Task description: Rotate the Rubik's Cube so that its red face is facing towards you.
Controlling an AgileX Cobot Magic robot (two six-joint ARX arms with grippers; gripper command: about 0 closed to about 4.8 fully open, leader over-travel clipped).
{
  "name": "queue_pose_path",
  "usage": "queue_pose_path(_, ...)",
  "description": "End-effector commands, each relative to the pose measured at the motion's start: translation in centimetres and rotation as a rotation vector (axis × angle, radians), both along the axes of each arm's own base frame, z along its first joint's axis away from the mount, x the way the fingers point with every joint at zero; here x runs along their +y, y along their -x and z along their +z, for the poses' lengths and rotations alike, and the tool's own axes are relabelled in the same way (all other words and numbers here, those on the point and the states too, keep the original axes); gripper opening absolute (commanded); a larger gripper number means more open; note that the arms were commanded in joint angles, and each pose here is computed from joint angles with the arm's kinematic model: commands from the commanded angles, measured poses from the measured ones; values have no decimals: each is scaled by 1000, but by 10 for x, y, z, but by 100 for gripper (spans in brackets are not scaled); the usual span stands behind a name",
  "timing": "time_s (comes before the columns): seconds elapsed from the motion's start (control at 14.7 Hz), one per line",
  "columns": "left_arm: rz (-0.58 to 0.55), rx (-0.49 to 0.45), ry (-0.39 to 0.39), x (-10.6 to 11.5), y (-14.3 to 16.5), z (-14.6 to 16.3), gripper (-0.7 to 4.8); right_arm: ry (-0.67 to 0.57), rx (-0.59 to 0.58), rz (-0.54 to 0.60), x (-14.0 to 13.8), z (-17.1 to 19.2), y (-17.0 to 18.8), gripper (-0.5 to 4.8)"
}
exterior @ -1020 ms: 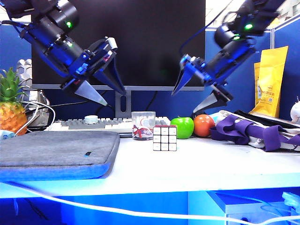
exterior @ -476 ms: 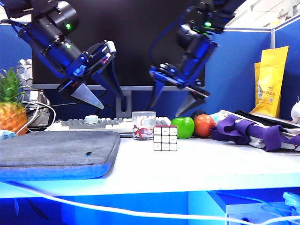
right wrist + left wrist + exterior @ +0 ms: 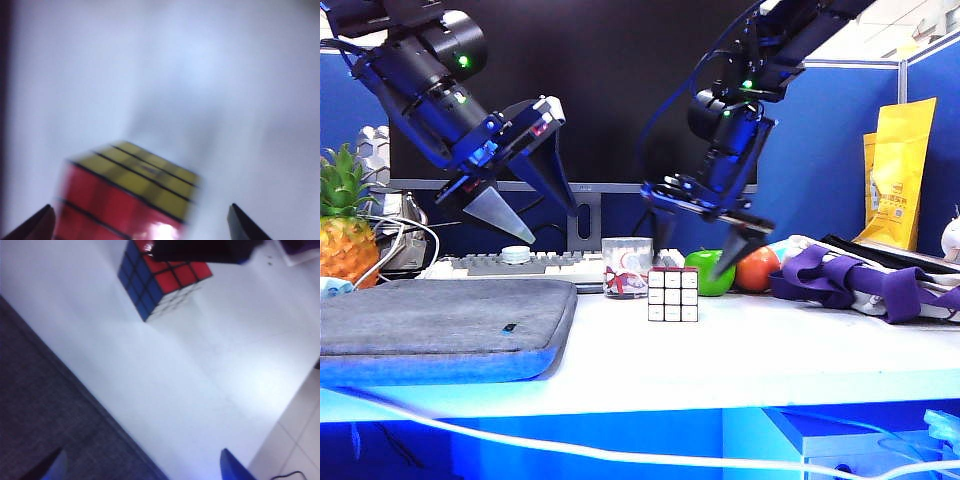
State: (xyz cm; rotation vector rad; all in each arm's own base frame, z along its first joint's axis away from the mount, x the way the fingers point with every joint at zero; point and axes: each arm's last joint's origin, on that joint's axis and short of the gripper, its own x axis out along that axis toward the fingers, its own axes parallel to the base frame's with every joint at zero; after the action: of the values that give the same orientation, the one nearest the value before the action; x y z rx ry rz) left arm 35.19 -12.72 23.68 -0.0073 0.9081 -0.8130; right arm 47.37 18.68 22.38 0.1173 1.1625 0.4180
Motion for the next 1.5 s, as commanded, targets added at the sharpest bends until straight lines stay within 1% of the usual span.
queue_pose_path(0.07,-18,1,38,-1,0,4,405,-69,-22,-15,10,7,0,479)
queue_pose_path(0.2,-20,5,41,-1,0,4,405,-66,-24,-25,14,5,1,479)
queue_pose_path(0.48,-22,21,38,-1,2,3,405,-25,28,-16,24,-18,1,479)
queue_pose_path(0.68,-22,20,37,-1,2,3,405,-29,-17,-11,29,-16,-1,479)
queue_pose_path(0.88,-22,20,38,-1,1,3,405,-19,-28,2,29,-17,-1,479)
queue_pose_path(0.95,-22,19,38,-1,1,3,405,-5,-33,4,29,-17,-1,359)
queue_pose_path(1.02,-22,18,38,-1,1,3,405,-3,-35,8,29,-17,-1,333)
queue_pose_path(1.09,-22,18,39,-1,1,3,405,-2,-35,10,29,-17,-1,325)
queue_pose_path(1.16,-21,18,39,-1,1,3,405,3,-38,16,28,-17,-1,237)
queue_pose_path(1.22,-20,18,38,-1,1,3,405,6,-40,22,28,-17,-1,172)
queue_pose_path(1.29,-19,18,38,-1,1,3,404,9,-45,19,28,-17,-1,154)
queue_pose_path(1.5,-19,14,38,-1,1,3,404,-5,-90,15,30,-14,-5,153)
